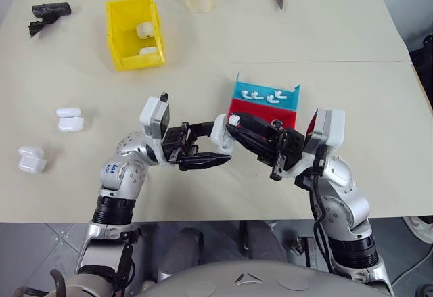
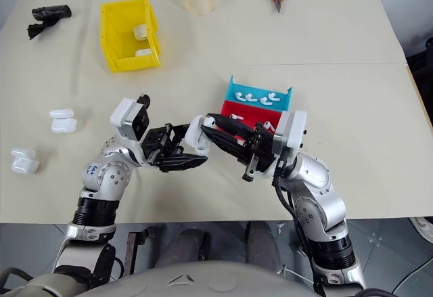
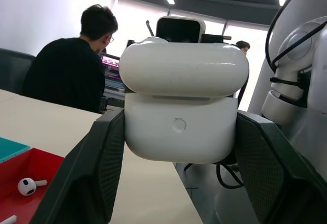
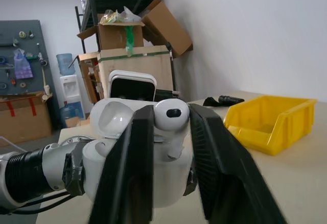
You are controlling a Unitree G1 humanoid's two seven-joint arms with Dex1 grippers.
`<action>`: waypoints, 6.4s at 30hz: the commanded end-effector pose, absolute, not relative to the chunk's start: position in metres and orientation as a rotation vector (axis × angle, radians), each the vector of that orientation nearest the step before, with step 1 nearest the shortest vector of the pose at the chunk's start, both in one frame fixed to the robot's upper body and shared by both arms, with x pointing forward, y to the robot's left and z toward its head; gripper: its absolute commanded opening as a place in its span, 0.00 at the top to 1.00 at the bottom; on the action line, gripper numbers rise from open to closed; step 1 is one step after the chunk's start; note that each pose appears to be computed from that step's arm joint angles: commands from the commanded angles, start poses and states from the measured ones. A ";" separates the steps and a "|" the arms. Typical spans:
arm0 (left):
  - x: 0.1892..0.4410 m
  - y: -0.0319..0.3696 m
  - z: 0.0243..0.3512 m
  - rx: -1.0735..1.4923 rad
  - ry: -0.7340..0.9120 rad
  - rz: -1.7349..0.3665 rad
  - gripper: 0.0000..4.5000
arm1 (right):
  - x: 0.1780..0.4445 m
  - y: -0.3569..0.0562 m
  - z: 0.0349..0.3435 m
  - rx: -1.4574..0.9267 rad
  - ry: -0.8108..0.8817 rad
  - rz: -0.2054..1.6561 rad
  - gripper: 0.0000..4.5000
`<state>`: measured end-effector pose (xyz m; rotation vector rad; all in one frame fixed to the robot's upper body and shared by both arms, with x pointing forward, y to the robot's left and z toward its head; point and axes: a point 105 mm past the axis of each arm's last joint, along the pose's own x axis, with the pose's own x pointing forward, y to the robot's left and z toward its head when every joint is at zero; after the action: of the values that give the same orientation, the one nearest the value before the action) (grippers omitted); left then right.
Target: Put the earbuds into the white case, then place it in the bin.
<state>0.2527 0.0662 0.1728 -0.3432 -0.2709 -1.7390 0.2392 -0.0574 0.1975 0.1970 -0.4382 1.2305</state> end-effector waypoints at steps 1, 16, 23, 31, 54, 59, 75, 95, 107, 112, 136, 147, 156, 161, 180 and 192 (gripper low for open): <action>0.246 0.056 0.193 -0.295 -0.382 -1.813 0.38 | 0.233 -0.047 0.184 0.219 -0.341 1.305 0.52; 0.255 0.061 0.187 -0.265 -0.376 -1.733 0.38 | 0.233 -0.083 0.204 0.111 -0.402 1.231 0.01; 0.269 0.073 0.168 -0.130 -0.336 -1.586 0.38 | 0.235 -0.171 0.182 -0.182 -0.250 0.999 0.01; 0.262 0.061 0.160 -0.056 -0.360 -1.562 0.38 | 0.235 -0.264 0.156 -0.486 0.021 0.844 0.01; 0.256 0.049 0.165 -0.020 -0.371 -1.506 0.38 | 0.387 -0.178 0.221 -0.778 0.641 0.826 0.01; 0.254 0.048 0.164 -0.034 -0.380 -1.494 0.38 | 0.408 -0.171 0.209 -0.890 0.674 0.801 0.01; 0.253 0.048 0.165 -0.053 -0.397 -1.473 0.38 | 0.420 -0.153 0.189 -0.983 0.723 0.930 0.21; 0.252 0.050 0.167 -0.048 -0.404 -1.455 0.38 | 0.424 -0.158 0.182 -0.991 0.757 0.921 0.57; 0.251 0.050 0.169 -0.053 -0.411 -1.457 0.38 | 0.424 -0.157 0.181 -0.991 0.764 0.927 0.71; 0.249 0.050 0.169 -0.056 -0.412 -1.455 0.38 | 0.422 -0.156 0.181 -0.987 0.761 0.941 0.71; 0.250 0.050 0.169 -0.058 -0.408 -1.480 0.38 | 0.418 -0.155 0.175 -0.938 0.738 0.941 0.88; 0.251 0.051 0.172 -0.078 -0.419 -1.487 0.38 | 0.413 -0.155 0.242 -0.829 0.466 0.911 0.88; 0.271 0.055 0.188 -0.142 -0.442 -1.493 0.38 | 0.365 -0.173 0.269 -0.386 0.177 0.932 0.88; 0.275 0.049 0.191 -0.148 -0.439 -1.536 0.38 | 0.325 -0.156 0.256 -0.131 0.032 1.032 0.88; 0.286 0.038 0.201 -0.191 -0.390 -1.554 0.38 | 0.232 -0.101 0.266 0.469 -0.421 1.071 0.88; 0.281 0.035 0.209 -0.205 -0.449 -1.593 0.38 | 0.234 -0.088 0.246 0.532 -0.407 1.025 0.88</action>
<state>0.2869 0.0337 0.2005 -0.2025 -0.3896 -1.5767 0.2388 -0.0899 0.2411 0.5374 -0.3681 1.0192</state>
